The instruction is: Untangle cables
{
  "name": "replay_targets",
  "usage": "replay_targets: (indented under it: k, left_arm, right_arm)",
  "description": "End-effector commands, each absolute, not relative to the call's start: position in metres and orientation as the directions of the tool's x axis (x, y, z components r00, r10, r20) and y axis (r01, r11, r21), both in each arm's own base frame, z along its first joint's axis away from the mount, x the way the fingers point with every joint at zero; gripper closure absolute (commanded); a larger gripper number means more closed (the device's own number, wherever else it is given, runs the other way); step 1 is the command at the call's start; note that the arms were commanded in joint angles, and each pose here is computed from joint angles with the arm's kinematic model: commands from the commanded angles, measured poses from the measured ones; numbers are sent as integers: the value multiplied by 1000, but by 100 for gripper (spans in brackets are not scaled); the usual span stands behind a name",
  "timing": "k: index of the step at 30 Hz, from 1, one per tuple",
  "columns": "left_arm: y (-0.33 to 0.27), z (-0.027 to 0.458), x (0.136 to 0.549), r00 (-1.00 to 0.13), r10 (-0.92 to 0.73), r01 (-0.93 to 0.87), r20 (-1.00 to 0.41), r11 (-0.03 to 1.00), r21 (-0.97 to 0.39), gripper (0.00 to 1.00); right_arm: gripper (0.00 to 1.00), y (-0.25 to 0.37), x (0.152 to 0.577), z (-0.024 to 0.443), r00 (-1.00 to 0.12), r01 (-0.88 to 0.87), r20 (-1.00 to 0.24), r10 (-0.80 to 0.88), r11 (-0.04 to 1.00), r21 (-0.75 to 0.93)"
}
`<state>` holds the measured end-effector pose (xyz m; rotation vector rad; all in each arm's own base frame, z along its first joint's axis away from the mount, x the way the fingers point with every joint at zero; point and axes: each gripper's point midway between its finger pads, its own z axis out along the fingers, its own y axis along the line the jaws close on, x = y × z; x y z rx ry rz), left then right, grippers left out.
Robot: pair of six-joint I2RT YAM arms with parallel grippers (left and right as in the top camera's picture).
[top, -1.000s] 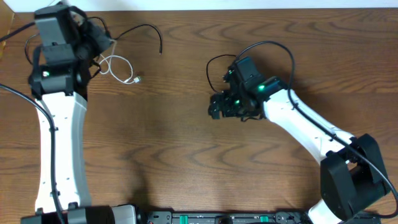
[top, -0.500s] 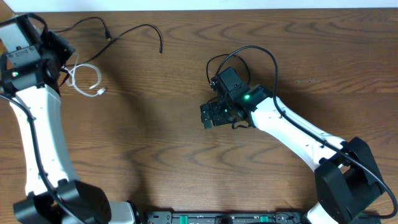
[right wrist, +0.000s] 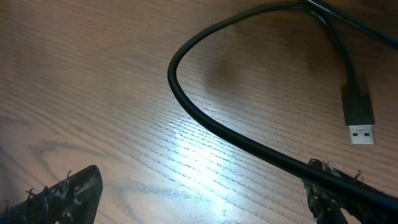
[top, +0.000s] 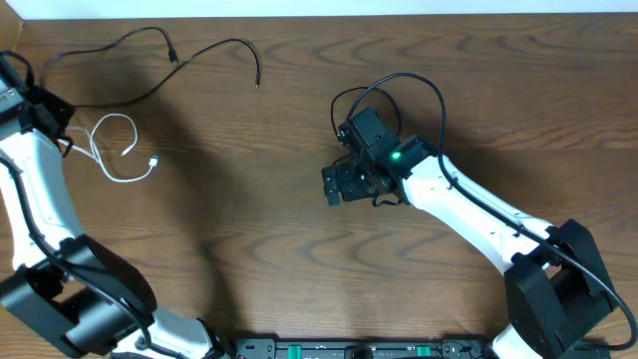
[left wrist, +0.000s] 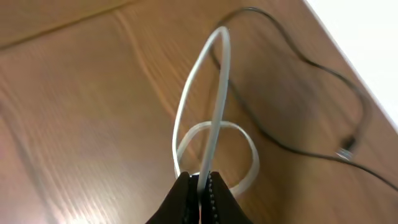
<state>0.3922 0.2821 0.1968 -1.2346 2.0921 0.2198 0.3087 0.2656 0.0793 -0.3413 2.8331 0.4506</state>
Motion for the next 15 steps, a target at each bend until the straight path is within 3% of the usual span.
replay_targets:
  k: [1, 3, 7, 15]
  left_arm:
    - [318, 191, 375, -380, -618, -852, -688, 523, 2, 93]
    - [339, 199, 358, -365, -582, -889, -727, 449, 87, 92]
    - [361, 212, 345, -321, -548, -922, -772, 367, 122, 92]
    - [377, 232, 353, -382, -432, -888, -817, 418, 193, 93]
  right_arm:
    - [1, 267, 310, 87, -932, -282, -305, -197, 923, 264]
    - [1, 267, 310, 87, -932, -281, -304, -197, 923, 264]
    - [1, 267, 311, 87, -931, -282, -307, -196, 922, 264]
    - [1, 267, 310, 87, -932, -281, -304, -197, 923, 263]
